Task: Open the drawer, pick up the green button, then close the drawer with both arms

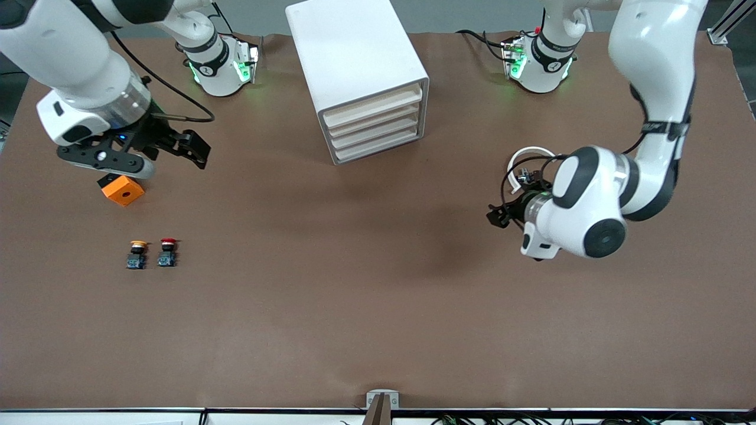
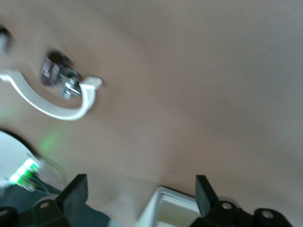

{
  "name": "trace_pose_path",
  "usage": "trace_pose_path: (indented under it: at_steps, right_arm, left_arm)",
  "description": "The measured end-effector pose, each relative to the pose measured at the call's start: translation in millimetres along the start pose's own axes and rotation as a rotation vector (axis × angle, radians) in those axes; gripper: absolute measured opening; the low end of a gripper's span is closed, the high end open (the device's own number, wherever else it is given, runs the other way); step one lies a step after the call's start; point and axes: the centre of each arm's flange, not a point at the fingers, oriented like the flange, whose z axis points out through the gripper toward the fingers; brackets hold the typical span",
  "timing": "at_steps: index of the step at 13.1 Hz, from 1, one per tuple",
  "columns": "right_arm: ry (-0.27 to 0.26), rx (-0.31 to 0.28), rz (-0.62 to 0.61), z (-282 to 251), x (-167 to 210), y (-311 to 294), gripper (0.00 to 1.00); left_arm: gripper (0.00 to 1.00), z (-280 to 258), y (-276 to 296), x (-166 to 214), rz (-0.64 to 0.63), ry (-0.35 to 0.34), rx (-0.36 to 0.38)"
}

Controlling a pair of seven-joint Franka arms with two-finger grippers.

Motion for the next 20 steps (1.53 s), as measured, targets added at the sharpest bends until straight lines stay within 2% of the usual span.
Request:
trace_pose_path:
  at_steps: [5,8,10,13,15,20]
  right_arm:
    - [-0.001,-0.003,0.022,15,1,-20,1.0]
    - [0.003,-0.001,0.023,19,4,-22,1.0]
    - [0.006,0.001,0.022,19,4,-22,1.0]
    - [0.006,0.001,0.022,19,4,-23,1.0]
    - [0.006,0.001,0.022,19,4,-23,1.0]
    - [0.005,0.001,0.037,19,3,-24,1.0]
  left_arm:
    - [1.0,97,61,3,-0.416,-0.234,0.026]
    - [1.0,151,83,-5,-0.531,-0.407,0.073]
    - [1.0,188,100,-24,-0.632,-0.485,0.136]
    - [0.99,230,121,-74,-0.833,-0.464,0.266]
    - [0.92,237,131,-99,-0.941,-0.457,0.313]
    - [0.85,252,133,-140,-1.066,-0.458,0.458]
